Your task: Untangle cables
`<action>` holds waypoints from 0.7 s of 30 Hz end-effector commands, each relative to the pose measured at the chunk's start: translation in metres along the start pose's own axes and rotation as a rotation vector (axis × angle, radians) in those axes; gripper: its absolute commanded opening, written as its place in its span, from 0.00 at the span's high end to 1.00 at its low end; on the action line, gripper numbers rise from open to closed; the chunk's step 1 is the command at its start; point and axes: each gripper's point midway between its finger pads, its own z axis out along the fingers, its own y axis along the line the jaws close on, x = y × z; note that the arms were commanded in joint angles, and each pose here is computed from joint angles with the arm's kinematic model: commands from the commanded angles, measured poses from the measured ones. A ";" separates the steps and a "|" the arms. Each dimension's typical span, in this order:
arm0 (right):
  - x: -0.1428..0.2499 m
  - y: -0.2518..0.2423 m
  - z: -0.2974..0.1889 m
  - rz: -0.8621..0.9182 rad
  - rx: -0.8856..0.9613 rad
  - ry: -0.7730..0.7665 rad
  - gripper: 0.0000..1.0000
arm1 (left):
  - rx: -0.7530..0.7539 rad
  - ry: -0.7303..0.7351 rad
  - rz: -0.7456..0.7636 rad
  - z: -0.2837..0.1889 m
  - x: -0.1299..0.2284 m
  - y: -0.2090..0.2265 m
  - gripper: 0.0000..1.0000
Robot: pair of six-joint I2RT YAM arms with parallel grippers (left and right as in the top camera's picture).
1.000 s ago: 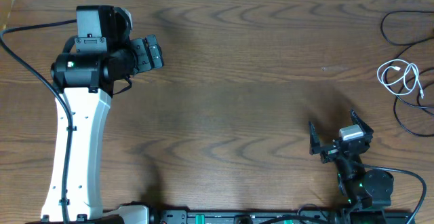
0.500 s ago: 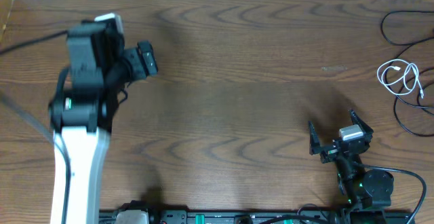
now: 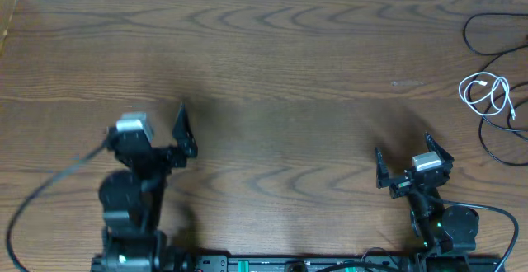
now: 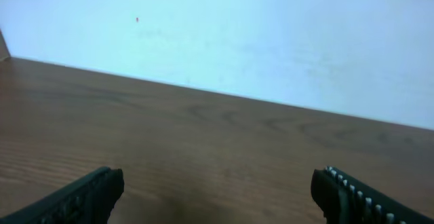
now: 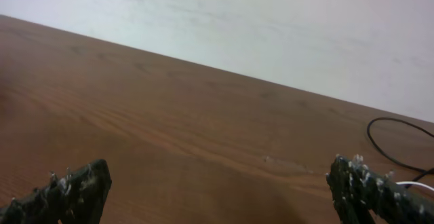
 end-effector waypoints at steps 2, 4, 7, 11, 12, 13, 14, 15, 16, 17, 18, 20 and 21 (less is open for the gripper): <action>0.000 0.003 0.000 -0.004 -0.012 -0.003 0.01 | -0.007 -0.046 0.016 -0.007 0.025 0.008 0.05; 0.000 0.003 0.000 -0.004 -0.012 -0.003 0.01 | -0.003 -0.069 0.017 -0.009 0.033 0.009 0.05; 0.000 0.003 0.000 -0.004 -0.012 -0.003 0.01 | 0.002 -0.104 0.030 -0.010 0.042 0.011 0.05; 0.000 0.003 0.000 -0.004 -0.012 -0.003 0.01 | -0.003 -0.135 0.035 -0.013 0.050 0.014 0.05; 0.000 0.003 0.000 -0.004 -0.012 -0.003 0.01 | -0.002 -0.140 0.036 -0.014 0.052 0.015 0.05; 0.000 0.003 0.000 -0.004 -0.012 -0.003 0.01 | -0.001 -0.146 0.036 -0.014 0.053 0.015 0.05; 0.000 0.003 0.000 -0.004 -0.012 -0.003 0.01 | 0.000 -0.152 0.040 -0.015 0.054 0.015 0.05; 0.000 0.003 0.000 -0.004 -0.012 -0.003 0.01 | 0.001 -0.157 0.045 -0.015 0.055 0.015 0.05; 0.000 0.003 0.000 -0.004 -0.012 -0.003 0.01 | 0.001 -0.162 0.047 -0.016 0.056 0.015 0.05; 0.000 0.003 0.000 -0.004 -0.012 -0.003 0.01 | 0.002 -0.165 0.047 -0.016 0.057 0.016 0.05; 0.000 0.003 0.000 -0.004 -0.012 -0.003 0.01 | 0.002 -0.167 0.047 -0.016 0.059 0.016 0.05; 0.000 0.003 0.000 -0.004 -0.012 -0.003 0.01 | 0.003 -0.170 0.047 -0.016 0.062 0.017 0.05; 0.000 0.003 0.000 -0.004 -0.012 -0.003 0.01 | 0.003 -0.171 0.047 -0.016 0.063 0.017 0.05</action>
